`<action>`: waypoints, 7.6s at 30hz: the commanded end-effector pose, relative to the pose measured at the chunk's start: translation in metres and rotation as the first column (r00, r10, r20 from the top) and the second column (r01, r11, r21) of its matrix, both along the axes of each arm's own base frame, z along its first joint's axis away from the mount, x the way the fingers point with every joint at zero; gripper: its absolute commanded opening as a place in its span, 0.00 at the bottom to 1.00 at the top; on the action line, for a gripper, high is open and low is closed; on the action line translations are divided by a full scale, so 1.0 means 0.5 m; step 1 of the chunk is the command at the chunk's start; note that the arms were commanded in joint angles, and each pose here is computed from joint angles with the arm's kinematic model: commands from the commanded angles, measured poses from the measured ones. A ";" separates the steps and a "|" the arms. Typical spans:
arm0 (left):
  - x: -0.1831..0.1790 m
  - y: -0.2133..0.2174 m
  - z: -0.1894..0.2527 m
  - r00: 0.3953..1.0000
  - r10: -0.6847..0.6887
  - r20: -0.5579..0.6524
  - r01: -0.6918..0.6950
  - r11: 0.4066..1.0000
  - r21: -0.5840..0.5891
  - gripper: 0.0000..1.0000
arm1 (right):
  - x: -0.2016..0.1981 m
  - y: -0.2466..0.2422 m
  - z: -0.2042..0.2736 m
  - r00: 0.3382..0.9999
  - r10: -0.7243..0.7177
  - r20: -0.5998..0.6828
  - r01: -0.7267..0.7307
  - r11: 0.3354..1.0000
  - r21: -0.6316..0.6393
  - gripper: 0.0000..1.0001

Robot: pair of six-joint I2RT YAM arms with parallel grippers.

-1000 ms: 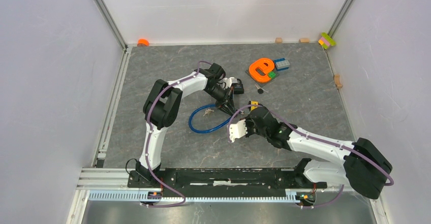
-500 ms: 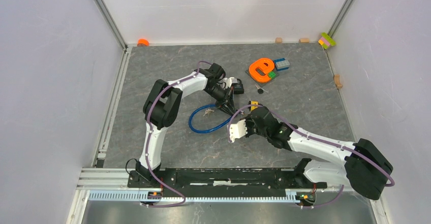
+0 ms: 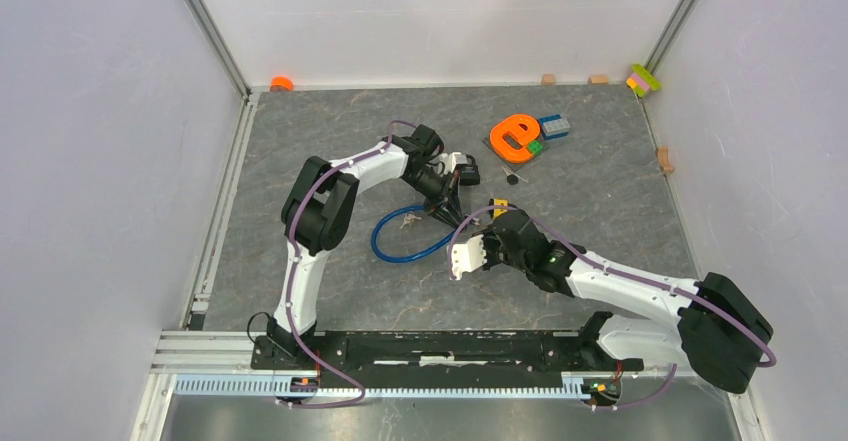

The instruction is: Unlock with the key

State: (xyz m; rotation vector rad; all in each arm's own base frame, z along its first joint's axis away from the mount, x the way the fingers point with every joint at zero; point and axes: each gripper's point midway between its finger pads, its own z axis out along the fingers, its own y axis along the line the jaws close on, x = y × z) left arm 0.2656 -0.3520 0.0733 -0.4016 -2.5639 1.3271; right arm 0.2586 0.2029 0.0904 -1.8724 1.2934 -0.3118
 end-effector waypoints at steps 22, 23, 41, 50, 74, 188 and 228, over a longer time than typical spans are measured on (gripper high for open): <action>-0.008 -0.009 0.072 1.000 0.009 -0.010 -0.010 0.997 -0.073 0.02 | 0.020 0.012 0.025 0.999 -0.025 0.037 0.023 0.999 0.046 0.00; -0.007 -0.009 0.073 1.000 0.011 -0.009 -0.011 0.997 -0.074 0.02 | 0.020 0.012 0.025 0.999 -0.024 0.036 0.023 0.999 0.045 0.00; -0.013 -0.013 0.084 0.999 0.007 -0.031 -0.011 0.994 -0.113 0.02 | 0.026 0.014 0.037 0.995 -0.034 0.098 0.023 0.994 0.111 0.00; -0.017 -0.015 0.098 1.000 0.002 -0.031 -0.006 0.990 -0.138 0.02 | 0.017 0.006 0.048 0.984 -0.019 0.175 -0.015 0.982 0.190 0.00; -0.021 -0.024 0.114 0.999 0.004 -0.045 -0.011 0.987 -0.163 0.02 | 0.008 0.035 0.027 0.996 -0.004 0.090 -0.019 0.965 0.260 0.00; -0.091 0.423 0.134 0.385 -0.770 0.509 0.344 0.631 0.695 0.02 | 0.150 -0.007 0.134 0.836 -0.056 -0.546 0.502 0.481 0.719 0.00; -0.054 0.676 -0.077 0.234 -0.971 0.051 0.371 0.138 0.919 0.40 | 0.236 0.092 -0.018 0.799 -0.215 -0.562 0.583 0.508 0.634 0.00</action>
